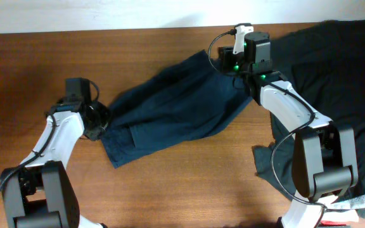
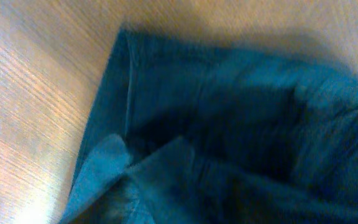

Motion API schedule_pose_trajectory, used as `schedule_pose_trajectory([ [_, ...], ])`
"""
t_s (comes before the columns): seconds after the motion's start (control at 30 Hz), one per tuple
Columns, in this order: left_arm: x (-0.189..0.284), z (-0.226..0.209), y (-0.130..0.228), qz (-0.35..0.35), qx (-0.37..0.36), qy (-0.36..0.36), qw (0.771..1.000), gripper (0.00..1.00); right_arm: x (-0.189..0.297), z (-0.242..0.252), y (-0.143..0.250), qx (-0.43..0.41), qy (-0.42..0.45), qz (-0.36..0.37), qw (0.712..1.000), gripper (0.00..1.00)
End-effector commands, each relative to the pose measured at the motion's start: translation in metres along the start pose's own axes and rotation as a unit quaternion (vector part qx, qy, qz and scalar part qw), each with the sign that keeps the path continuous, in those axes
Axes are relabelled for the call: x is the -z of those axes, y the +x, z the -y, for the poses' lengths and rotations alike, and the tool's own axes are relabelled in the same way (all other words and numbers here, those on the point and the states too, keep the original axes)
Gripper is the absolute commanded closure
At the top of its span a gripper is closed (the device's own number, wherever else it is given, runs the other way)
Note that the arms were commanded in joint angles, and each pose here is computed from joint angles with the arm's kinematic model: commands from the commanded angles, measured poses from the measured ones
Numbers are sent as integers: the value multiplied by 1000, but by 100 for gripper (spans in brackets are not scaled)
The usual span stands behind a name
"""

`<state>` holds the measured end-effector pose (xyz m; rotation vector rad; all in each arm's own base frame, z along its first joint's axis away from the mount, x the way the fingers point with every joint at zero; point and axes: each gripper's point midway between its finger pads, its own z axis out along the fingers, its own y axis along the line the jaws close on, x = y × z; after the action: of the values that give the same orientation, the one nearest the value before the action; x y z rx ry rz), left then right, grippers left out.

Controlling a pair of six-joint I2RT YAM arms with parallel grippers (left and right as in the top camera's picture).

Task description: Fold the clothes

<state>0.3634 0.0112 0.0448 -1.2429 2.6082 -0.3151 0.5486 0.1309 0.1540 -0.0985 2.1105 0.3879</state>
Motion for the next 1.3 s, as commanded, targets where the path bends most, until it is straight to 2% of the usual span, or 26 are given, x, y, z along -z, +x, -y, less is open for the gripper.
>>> schedule_pose_trajectory([
  [0.0, 8, 18, -36, 29, 26, 79, 996, 19, 2, 6, 6, -4, 15, -22, 1000, 5],
  [0.07, 20, 27, -55, 43, 35, 126, 990, 8, 6, 18, 32, -17, 31, -76, 997, 2],
  [0.1, 25, 27, -59, 39, 42, 143, 988, 8, 12, 25, 57, -24, 42, -127, 991, 2],
  [0.2, 22, 12, -48, 14, 28, 121, 992, 7, 25, 34, 94, 2, 61, -207, 976, 30],
  [0.3, 17, -12, -13, -47, 3, 60, 997, 1, 35, 45, 127, 0, 86, -258, 962, 43],
  [0.37, 16, -22, 1, -67, -7, 31, 997, 1, 42, 53, 160, -3, 103, -303, 947, 51],
  [0.5, 17, -31, 15, -93, -36, 15, 995, 1, 55, 74, 205, 4, 150, -360, 921, 49],
  [0.6, 13, -36, 28, -109, -75, 9, 991, 1, 62, 76, 199, 5, 162, -364, 917, 47],
  [0.63, 7, -43, 36, -118, -74, 3, 990, 1, 70, 71, 177, 5, 162, -356, 920, 39],
  [0.73, -2, -48, 39, -114, -108, 10, 987, 1, 83, 61, 130, 8, 162, -320, 934, 27],
  [0.8, -12, -51, 46, -115, -112, 21, 987, 1, 103, 49, 82, 11, 158, -282, 946, 24],
  [0.87, -21, -46, 54, -116, -124, 48, 984, 2, 117, 43, 64, 12, 156, -273, 949, 24],
  [0.9, -26, -39, 62, -118, -132, 73, 981, 10, 121, 42, 62, 12, 157, -273, 949, 24],
  [1.0, -34, -28, 78, -121, -159, 100, 975, 82, 126, 39, 68, 8, 149, -289, 946, 25],
  [1.03, -34, -29, 77, -117, -165, 95, 975, 100, 126, 33, 72, 3, 133, -296, 946, 29],
  [1.07, -36, -36, 73, -107, -166, 74, 977, 100, 126, 26, 74, -3, 114, -301, 947, 36],
  [1.1, -34, -44, 66, -99, -163, 46, 981, 100, 126, 21, 77, -9, 100, -306, 947, 54],
  [1.17, -22, -49, 50, -90, -167, 17, 982, 100, 127, 11, 80, -17, 72, -314, 947, 76],
  [1.2, -11, -47, 40, -86, -171, 10, 981, 100, 126, 5, 83, -22, 56, -319, 946, 81],
  [1.27, 32, -27, 14, -82, -186, 6, 979, 100, 121, -23, 103, -6, -10, -345, 939, 82],
])
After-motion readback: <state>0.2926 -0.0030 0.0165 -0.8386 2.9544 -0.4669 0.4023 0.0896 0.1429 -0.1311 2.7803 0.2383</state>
